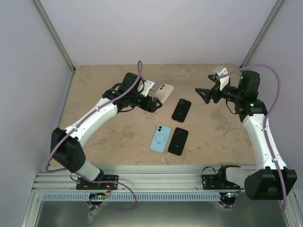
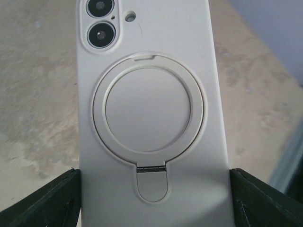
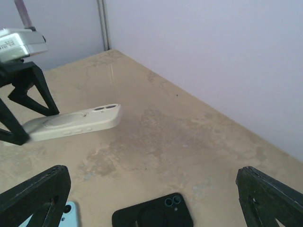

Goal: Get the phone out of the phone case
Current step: Pick up the phone at the center of the board.

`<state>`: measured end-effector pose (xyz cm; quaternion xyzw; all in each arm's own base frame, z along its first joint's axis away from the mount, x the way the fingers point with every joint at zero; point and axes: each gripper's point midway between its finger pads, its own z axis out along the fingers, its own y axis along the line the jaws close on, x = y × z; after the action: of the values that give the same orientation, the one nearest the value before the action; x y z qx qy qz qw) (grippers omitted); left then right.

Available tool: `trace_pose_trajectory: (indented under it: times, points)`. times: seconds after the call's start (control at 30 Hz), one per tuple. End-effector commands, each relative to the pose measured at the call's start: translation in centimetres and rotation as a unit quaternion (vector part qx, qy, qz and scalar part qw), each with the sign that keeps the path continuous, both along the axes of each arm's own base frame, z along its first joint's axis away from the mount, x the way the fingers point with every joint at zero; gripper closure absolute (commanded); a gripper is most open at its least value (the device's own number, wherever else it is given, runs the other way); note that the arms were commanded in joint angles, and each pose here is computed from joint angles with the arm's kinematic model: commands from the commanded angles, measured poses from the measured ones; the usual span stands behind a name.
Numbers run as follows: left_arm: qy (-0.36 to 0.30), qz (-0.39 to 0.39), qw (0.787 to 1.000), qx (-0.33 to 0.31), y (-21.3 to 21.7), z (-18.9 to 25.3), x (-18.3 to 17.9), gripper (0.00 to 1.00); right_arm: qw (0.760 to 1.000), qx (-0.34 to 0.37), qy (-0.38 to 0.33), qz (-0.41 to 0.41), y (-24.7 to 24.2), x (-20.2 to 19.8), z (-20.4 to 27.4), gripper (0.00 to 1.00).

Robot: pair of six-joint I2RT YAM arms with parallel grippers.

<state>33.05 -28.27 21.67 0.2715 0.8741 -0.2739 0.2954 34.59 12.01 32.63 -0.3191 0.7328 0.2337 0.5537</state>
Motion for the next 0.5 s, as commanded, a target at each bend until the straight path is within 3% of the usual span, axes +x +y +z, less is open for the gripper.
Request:
trace_pose_trajectory:
  times: [0.0, 0.17, 0.47]
  points:
    - [-0.039, -0.091, 0.991, -0.088, -1.1, 5.1, -2.5, 0.49, 0.992, -0.076, -0.084, 0.055, 1.1, -1.5, 2.3, 0.02]
    - [-0.044, -0.151, 0.979, -0.131, -1.1, 7.1, -5.6, 0.48, 0.961, -0.16, -0.159, 0.157, 2.5, -4.8, 3.1, 0.02]
    - [-0.023, -0.258, 0.95, -0.174, -1.1, 8.5, -10.8, 0.47, 0.87, -0.288, -0.295, 0.27, 5.9, -9.7, 1.8, 0.03]
